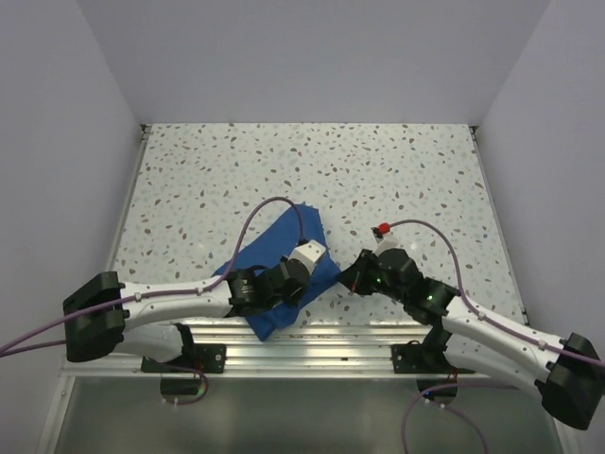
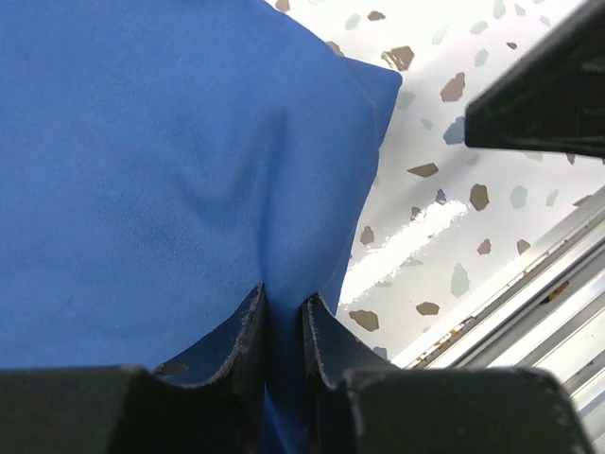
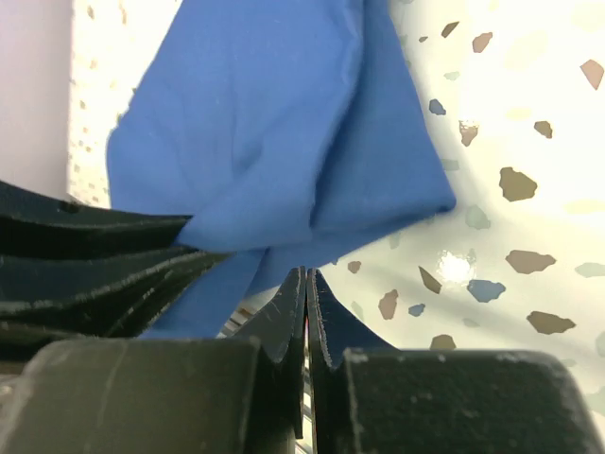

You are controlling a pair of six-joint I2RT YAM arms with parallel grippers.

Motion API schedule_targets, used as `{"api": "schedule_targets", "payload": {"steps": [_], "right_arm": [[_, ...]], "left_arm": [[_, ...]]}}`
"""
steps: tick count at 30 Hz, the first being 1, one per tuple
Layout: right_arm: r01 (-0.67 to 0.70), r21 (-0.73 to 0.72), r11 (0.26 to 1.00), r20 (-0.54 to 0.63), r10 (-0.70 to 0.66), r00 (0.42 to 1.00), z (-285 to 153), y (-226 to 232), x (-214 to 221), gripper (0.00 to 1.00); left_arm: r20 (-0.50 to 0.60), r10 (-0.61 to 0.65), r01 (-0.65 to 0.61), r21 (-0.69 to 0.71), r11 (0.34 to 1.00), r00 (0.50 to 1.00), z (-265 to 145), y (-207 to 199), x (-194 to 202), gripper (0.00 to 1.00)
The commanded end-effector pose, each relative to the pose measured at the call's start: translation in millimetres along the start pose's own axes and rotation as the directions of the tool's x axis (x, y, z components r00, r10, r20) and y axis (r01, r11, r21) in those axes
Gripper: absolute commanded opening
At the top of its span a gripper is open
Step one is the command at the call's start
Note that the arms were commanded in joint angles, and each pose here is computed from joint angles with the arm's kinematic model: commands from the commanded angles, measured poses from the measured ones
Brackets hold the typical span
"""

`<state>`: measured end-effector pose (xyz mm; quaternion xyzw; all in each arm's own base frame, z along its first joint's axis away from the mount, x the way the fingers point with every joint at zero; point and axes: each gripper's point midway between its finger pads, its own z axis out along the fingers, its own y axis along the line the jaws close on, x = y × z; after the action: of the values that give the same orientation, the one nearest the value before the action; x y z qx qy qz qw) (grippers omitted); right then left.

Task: Prepare the surgical pack

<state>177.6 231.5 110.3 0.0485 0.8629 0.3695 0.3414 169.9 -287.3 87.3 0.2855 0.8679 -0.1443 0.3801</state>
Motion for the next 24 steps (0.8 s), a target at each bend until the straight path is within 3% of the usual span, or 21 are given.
{"api": "schedule_targets", "payload": {"steps": [1, 7, 10, 12, 14, 17, 19, 20, 24], "right_arm": [[0.105, 0.048, 0.993, -0.082, -0.1, 0.992, -1, -3, 3, 0.0], [0.115, -0.038, 0.993, -0.151, -0.12, 0.981, 9, 19, 6, 0.0], [0.136, -0.067, 0.988, -0.146, -0.144, 0.979, 5, 29, 1, 0.0], [0.157, -0.08, 0.984, -0.147, -0.167, 0.975, 0, 36, -3, 0.0], [0.173, -0.103, 0.98, -0.155, -0.187, 0.97, -3, 41, -4, 0.0], [0.186, -0.159, 0.97, -0.176, -0.213, 0.961, -4, 58, -6, 0.0], [0.182, -0.216, 0.959, -0.177, -0.222, 0.959, -3, 71, -7, 0.0], [0.177, -0.248, 0.952, -0.196, -0.228, 0.954, -3, 77, -4, 0.0], [0.141, -0.337, 0.931, -0.269, -0.239, 0.933, 8, 92, 10, 0.01]], "left_arm": [[-0.028, -0.038, 0.039, 0.05, 0.998, 0.999, 0, -18, 23, 0.23], [-0.035, -0.057, 0.058, 0.034, 0.998, 0.998, -10, -20, 47, 0.3], [0.039, -0.119, 0.116, 0.062, 0.991, 0.992, -33, -23, 35, 0.35], [0.099, -0.18, 0.166, 0.136, 0.977, 0.979, -53, -28, 18, 0.58], [0.144, -0.23, 0.199, 0.205, 0.958, 0.962, -70, -31, 4, 0.6], [0.143, -0.254, 0.213, 0.25, 0.944, 0.957, -77, -35, 4, 0.56], [0.103, -0.255, 0.223, 0.256, 0.941, 0.961, -74, -39, 13, 0.45], [0.093, -0.26, 0.228, 0.26, 0.938, 0.961, -72, -41, 16, 0.33], [0.021, -0.314, 0.303, 0.208, 0.93, 0.949, -56, -36, 46, 0.17]]}}
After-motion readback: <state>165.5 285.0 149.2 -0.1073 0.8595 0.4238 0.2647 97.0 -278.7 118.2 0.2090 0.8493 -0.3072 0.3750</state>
